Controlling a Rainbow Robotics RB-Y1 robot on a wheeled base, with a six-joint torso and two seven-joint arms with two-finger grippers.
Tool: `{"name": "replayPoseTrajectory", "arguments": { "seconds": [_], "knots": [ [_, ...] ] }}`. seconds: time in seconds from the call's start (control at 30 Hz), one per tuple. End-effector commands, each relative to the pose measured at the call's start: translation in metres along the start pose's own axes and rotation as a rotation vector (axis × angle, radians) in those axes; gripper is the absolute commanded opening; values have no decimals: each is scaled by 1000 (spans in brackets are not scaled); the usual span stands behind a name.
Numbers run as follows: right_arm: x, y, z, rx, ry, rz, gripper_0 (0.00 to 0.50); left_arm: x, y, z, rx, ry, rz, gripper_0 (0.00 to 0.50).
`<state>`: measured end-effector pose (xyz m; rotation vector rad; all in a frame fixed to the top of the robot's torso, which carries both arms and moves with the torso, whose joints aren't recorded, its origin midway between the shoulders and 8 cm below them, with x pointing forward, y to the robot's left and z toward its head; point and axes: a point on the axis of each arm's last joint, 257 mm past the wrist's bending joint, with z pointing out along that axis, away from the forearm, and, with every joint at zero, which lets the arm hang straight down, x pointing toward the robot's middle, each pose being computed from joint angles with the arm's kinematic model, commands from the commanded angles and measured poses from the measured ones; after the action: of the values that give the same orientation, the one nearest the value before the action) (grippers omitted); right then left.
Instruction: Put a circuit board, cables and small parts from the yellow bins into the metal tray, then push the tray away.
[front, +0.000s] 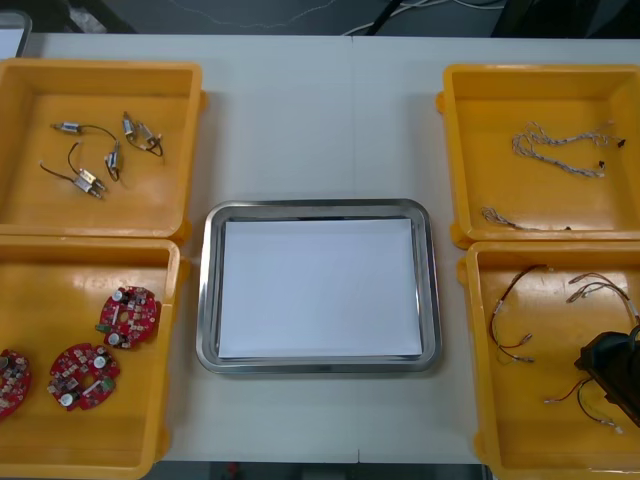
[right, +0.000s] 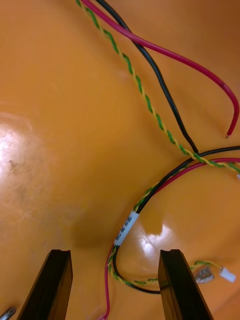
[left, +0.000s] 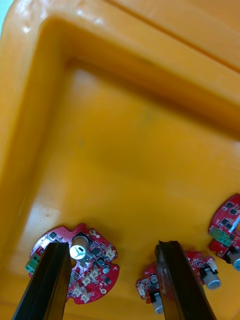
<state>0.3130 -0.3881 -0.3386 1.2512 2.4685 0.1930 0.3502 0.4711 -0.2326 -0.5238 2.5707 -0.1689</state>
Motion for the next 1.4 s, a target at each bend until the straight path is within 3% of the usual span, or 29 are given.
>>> {"name": "replayPoseTrajectory", "arguments": {
  "seconds": [0.03,0.33,0.73,0.8,0.87,0.9,1.07,1.4],
  "knots": [
    [15,-8,11,2,25,-58,500,10,28,3,-36,-6,-15,500],
    [4,-11,17,4,-15,-56,500,31,56,7,-96,29,-62,500],
    [4,-11,20,-5,-10,-42,500,41,45,19,-58,21,-131,500],
    [4,-11,20,-6,-9,-41,454,43,44,21,-56,19,-137,500],
    [4,-10,20,-8,-8,-40,153,47,43,24,-55,22,-142,500],
    [4,-10,20,-9,-9,-40,81,47,44,24,-59,21,-142,500],
    [2,-7,19,-13,-11,-45,0,50,46,28,-65,19,-150,500],
    [-8,10,11,-21,-19,-56,0,57,40,38,-64,19,-150,500]
  ]
}}
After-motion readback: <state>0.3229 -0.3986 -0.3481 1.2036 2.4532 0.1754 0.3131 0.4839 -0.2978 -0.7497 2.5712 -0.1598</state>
